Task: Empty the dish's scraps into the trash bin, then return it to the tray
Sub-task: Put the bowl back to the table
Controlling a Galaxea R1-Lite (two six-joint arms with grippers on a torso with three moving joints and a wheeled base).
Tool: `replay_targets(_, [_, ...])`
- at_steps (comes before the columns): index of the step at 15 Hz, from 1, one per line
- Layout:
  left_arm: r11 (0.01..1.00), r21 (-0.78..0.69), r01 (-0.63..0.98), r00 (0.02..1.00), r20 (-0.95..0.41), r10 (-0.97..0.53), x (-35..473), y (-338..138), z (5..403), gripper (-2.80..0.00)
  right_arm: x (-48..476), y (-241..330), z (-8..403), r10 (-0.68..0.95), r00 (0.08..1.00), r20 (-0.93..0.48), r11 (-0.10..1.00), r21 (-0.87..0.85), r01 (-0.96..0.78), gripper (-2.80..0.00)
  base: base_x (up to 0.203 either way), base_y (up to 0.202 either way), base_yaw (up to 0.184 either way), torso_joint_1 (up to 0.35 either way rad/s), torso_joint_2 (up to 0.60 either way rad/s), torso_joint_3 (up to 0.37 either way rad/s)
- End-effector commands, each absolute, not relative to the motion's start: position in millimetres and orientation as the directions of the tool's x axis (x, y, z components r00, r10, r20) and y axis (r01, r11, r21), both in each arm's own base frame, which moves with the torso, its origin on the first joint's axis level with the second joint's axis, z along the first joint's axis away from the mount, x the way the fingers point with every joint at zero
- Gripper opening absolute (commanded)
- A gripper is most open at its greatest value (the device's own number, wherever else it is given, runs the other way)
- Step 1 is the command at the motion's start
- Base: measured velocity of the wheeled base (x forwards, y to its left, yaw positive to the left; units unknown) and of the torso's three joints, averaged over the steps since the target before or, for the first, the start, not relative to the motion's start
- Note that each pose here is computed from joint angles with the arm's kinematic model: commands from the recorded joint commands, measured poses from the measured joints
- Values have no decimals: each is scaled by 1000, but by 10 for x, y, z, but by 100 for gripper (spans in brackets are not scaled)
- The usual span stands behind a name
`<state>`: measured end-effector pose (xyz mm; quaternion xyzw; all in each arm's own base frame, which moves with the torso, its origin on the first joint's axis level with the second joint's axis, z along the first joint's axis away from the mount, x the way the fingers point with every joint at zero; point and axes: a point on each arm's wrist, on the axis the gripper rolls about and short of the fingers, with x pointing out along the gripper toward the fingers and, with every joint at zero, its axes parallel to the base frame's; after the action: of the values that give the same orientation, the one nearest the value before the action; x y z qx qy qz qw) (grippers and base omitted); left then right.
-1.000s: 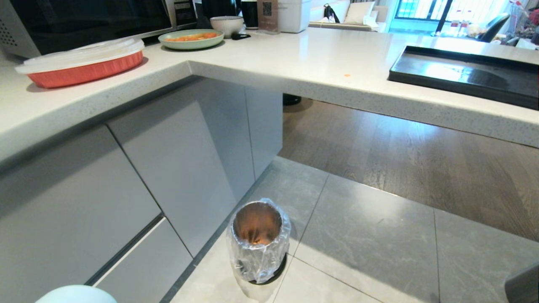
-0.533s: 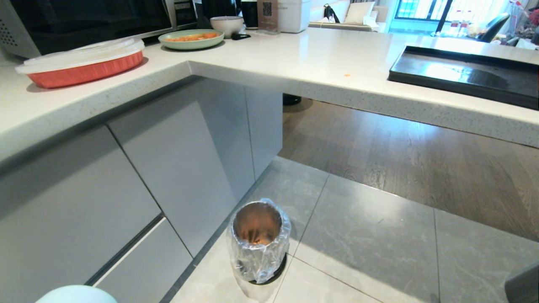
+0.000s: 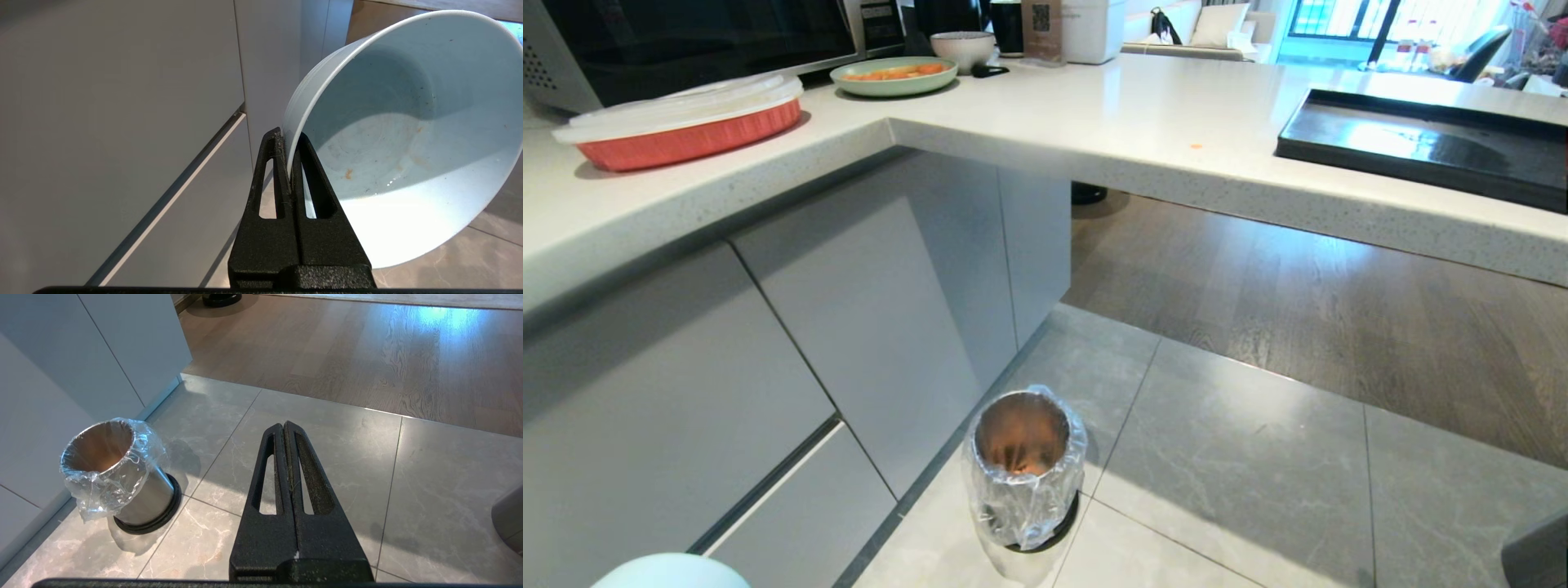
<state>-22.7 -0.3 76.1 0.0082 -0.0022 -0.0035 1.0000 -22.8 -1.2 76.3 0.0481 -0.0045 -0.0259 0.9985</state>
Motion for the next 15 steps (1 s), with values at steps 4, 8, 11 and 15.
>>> replay_targets(4, [1000, 17, 6, 1000, 5, -6, -227, -3, 761, -280, -228, -12, 763, -52, 999, 8, 994, 97, 51, -280, 0, 0, 0, 0, 0, 0])
replay_targets(8, [1000, 17, 6, 1000, 6, -6, -227, -3, 763, -280, -228, -12, 763, -52, 999, 8, 994, 97, 51, -280, 0, 0, 0, 0, 0, 0])
replay_targets(11, [1000, 17, 6, 1000, 6, -6, -227, -3, 763, -280, -228, -12, 763, -52, 999, 8, 994, 97, 51, -280, 0, 0, 0, 0, 0, 0])
replay_targets(15, [1000, 17, 6, 1000, 5, -6, -227, -3, 762, -280, -228, -12, 761, -52, 999, 6, 994, 97, 51, -280, 0, 0, 0, 0, 0, 0])
